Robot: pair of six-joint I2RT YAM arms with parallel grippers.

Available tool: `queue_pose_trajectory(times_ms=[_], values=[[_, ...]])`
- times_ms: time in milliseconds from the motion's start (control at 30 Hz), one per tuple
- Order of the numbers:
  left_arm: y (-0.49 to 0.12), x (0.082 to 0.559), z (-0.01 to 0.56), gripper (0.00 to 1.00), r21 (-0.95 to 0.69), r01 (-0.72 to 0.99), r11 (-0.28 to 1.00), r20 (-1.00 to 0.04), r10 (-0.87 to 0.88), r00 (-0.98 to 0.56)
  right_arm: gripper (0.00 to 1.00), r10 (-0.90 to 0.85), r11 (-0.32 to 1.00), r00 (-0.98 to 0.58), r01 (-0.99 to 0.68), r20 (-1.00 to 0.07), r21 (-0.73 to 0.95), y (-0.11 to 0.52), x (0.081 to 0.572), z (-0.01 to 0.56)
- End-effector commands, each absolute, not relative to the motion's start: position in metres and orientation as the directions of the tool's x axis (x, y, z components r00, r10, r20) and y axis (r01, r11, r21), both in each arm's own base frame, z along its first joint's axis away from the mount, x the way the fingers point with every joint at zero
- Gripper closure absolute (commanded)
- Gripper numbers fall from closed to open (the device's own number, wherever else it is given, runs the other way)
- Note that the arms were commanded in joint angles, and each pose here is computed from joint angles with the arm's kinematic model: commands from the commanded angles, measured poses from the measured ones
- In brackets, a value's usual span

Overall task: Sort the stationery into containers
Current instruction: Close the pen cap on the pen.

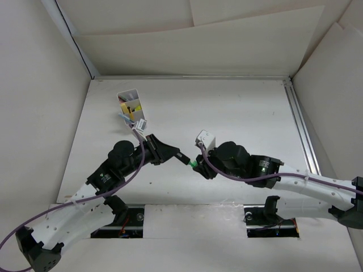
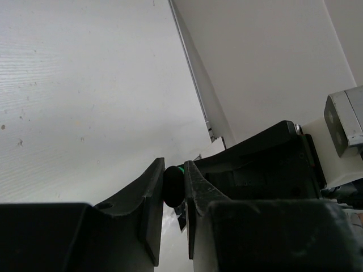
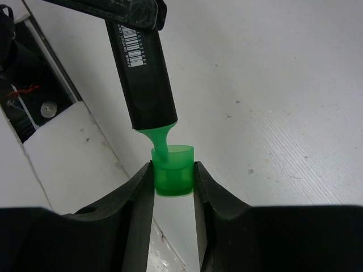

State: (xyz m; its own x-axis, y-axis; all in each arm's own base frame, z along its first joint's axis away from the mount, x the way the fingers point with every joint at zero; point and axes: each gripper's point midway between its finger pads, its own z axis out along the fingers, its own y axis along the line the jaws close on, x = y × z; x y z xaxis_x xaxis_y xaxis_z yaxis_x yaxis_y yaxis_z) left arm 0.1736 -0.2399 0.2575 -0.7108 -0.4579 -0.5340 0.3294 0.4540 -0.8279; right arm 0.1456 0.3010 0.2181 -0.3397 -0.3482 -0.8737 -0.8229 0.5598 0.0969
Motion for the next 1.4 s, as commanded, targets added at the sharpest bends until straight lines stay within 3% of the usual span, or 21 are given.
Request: queue_pose_trajectory(times_ms=[0,500,1367], values=[[-0.241,0.169,0.277,1.0,-0.845,0.352,0.403,-0.521,-0.471,-0.711,0.87,-0.307,0.572,-0.3,-0.817,-0.903,0.076,0.303,0.15,0.243],[-0.251,0.16,0.289,1.0,-0.896,0.316,0.312,-0.435,-0.47,-0.769,0.87,-0.282,0.519,-0.244,-0.852,-0.928,0.066,0.309,0.138,0.271],[-0.266,0.149,0.283,1.0,-0.91,0.315,0.27,-0.402,-0.384,-0.832,0.91,-0.211,0.595,-0.183,-0.803,-0.96,0.023,0.305,0.156,0.313]])
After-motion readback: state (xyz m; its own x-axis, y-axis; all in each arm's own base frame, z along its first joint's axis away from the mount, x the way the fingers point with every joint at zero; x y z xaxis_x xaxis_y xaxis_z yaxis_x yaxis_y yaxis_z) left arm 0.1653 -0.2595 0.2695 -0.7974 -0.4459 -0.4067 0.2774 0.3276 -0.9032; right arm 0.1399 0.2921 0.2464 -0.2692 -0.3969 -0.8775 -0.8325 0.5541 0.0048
